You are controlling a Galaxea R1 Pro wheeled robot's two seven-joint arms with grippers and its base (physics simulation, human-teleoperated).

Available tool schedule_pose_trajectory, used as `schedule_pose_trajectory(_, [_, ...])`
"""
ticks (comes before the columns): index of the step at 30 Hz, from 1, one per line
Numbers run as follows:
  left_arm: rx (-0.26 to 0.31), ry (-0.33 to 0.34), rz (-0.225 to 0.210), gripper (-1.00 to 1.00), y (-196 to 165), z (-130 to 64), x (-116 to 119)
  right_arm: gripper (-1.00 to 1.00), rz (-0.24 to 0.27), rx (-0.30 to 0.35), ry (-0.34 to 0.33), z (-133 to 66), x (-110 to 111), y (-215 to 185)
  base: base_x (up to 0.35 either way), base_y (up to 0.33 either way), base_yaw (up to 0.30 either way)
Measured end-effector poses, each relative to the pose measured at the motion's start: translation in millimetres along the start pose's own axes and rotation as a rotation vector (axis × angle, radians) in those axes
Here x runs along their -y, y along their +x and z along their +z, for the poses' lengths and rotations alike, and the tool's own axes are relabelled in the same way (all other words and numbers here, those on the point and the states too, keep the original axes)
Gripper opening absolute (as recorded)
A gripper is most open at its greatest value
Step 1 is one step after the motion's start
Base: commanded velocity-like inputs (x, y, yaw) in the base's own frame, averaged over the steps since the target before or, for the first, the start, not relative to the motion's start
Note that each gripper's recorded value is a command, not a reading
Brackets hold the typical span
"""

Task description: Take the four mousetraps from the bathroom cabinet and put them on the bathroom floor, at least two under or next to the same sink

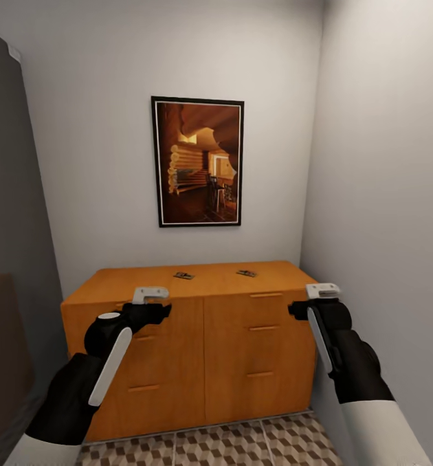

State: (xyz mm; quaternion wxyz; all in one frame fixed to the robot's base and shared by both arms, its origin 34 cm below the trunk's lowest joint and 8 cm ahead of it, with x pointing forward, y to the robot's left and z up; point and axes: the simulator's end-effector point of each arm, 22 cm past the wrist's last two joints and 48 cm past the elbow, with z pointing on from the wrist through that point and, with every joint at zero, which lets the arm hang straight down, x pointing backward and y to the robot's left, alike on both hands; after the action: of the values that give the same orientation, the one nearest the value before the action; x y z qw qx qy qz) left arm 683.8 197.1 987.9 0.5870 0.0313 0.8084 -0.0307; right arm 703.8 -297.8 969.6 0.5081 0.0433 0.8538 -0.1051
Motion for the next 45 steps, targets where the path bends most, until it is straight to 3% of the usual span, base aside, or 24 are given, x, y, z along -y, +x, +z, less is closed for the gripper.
schedule_pose_trajectory(10, [0.041, -0.007, 0.007, 1.0, -25.0, -1.6, -1.5, 1.0, 0.013, 0.003, -0.002, -4.5, -17.3, -5.4, 0.316, 0.0, 0.0])
schedule_pose_trajectory(28, [0.158, -0.001, 0.013, 1.0, -98.2, -10.9, 2.2, 1.0, 0.029, 0.079, -0.012, -14.2, -21.8, -71.0, 0.323, 0.0, 0.0])
schedule_pose_trajectory(37, [0.17, -0.001, 0.014, 1.0, -106.7, -11.8, 2.3, 1.0, 0.023, 0.071, -0.029, -11.7, -32.3, -82.5, 0.323, 0.0, 0.0])
schedule_pose_trajectory(45, [0.164, -0.007, 0.019, 1.0, -105.5, -10.2, -0.2, 1.0, 0.005, 0.027, -0.08, -4.5, -59.8, -73.3, 0.221, 0.0, 0.0])
